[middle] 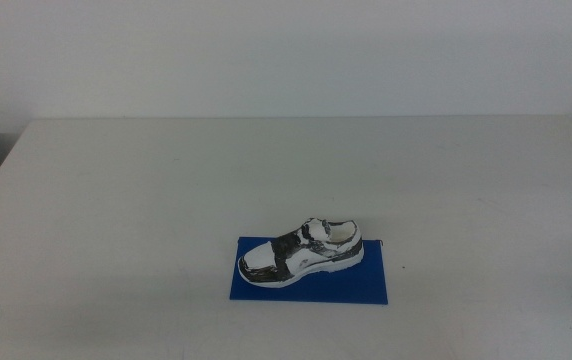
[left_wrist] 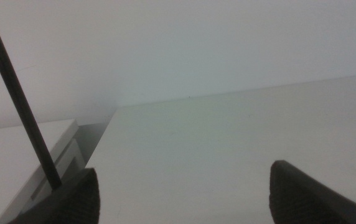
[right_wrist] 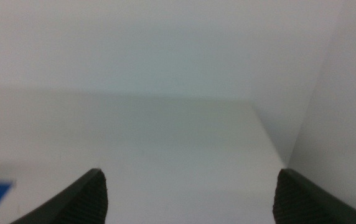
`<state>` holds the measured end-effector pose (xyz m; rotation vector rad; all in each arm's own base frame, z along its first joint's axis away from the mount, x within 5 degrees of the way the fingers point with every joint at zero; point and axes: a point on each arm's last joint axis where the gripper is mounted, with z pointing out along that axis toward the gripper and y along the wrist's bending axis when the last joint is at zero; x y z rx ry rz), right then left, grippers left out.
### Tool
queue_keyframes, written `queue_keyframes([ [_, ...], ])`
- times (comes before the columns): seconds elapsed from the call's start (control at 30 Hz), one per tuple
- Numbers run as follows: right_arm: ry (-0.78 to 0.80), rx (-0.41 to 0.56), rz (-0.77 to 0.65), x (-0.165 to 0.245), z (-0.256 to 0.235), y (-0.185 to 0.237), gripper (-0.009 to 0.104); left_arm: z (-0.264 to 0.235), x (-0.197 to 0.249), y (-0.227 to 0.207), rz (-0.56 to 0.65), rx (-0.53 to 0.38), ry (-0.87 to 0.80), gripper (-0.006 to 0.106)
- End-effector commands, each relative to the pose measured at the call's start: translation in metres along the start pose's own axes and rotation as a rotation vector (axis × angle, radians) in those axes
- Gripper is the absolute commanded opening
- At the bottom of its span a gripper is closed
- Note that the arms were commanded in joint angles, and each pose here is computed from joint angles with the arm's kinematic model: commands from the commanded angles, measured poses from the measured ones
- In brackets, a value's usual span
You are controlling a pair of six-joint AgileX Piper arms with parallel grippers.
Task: Use one arm to grab the shoe from the table and place it on the mat.
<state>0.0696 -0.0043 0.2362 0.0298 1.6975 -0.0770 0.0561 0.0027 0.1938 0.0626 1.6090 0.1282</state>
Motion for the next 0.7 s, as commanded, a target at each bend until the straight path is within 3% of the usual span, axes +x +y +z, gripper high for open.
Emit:
queue_keyframes([
  [0.0,-0.062,0.0,-0.04,0.002,-0.002,0.0,0.089,-0.001,-0.006,0.0,-0.014,0.0,-0.084,0.094],
  [0.27,-0.07,-0.015,-0.078,0.036,-0.006,0.002,0.089,-0.001,-0.006,0.0,-0.014,0.0,-0.084,0.094],
  [0.67,-0.086,-0.016,-0.078,0.046,-0.009,0.003,0.089,-0.001,-0.006,0.0,-0.014,0.0,-0.084,0.094],
])
